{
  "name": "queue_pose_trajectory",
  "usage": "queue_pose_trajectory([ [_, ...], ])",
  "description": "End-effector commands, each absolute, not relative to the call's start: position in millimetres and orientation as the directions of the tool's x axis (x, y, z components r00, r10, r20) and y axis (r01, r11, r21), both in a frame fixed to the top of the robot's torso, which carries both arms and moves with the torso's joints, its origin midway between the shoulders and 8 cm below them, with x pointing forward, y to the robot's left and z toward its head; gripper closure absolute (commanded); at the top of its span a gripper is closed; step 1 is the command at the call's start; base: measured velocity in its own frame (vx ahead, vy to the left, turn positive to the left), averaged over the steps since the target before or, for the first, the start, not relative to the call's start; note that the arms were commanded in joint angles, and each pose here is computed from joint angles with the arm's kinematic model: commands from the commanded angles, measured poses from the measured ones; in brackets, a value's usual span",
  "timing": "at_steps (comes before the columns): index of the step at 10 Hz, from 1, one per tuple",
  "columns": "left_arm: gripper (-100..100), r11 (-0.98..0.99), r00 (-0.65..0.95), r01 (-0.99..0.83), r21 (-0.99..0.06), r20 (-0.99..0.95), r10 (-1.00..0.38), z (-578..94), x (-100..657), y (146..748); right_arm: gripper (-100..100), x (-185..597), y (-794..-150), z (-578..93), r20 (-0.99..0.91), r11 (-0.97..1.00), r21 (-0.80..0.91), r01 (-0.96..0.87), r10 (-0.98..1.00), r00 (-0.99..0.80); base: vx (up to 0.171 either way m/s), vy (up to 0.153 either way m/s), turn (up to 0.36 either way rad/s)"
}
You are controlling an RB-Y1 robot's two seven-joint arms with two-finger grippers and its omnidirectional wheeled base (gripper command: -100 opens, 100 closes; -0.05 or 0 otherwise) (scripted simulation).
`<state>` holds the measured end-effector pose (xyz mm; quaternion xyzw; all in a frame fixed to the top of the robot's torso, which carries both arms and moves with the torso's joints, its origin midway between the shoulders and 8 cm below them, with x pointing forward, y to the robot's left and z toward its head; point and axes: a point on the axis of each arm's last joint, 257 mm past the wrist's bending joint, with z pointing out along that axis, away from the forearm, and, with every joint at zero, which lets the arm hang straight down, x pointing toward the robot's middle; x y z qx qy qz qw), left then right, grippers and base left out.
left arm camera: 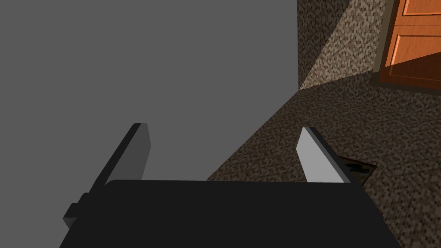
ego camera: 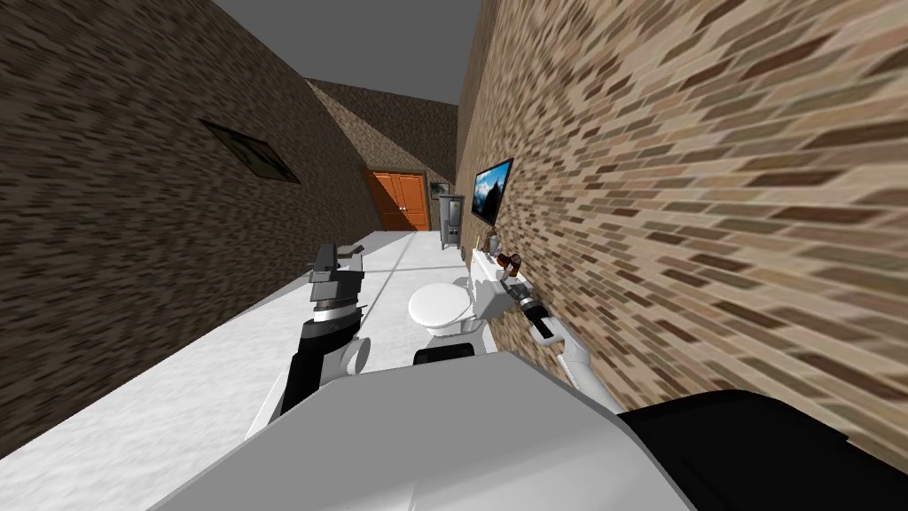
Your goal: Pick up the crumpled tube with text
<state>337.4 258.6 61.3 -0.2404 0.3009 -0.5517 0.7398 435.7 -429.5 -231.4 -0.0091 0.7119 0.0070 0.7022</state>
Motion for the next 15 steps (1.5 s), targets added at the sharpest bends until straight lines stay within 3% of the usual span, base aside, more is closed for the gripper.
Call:
queue_pose_trajectory([
  [1, 0, 0.276, 0.21, 0.672, -0.688, -0.18, -0.961, 61, 337, 259, -100, 448, -428, -224, -1.0, 1.0, 0.001, -0.026, 0.001, 0.004, -0.015, -0.002, 0.0],
  [15, 0, 0.276, 0.21, 0.672, -0.688, -0.18, -0.961, 61, 337, 259, -100, 568, -366, -234, -1.0, 0.991, 0.002, -0.137, 0.001, -0.009, -0.056, -0.004, -0.067],
])
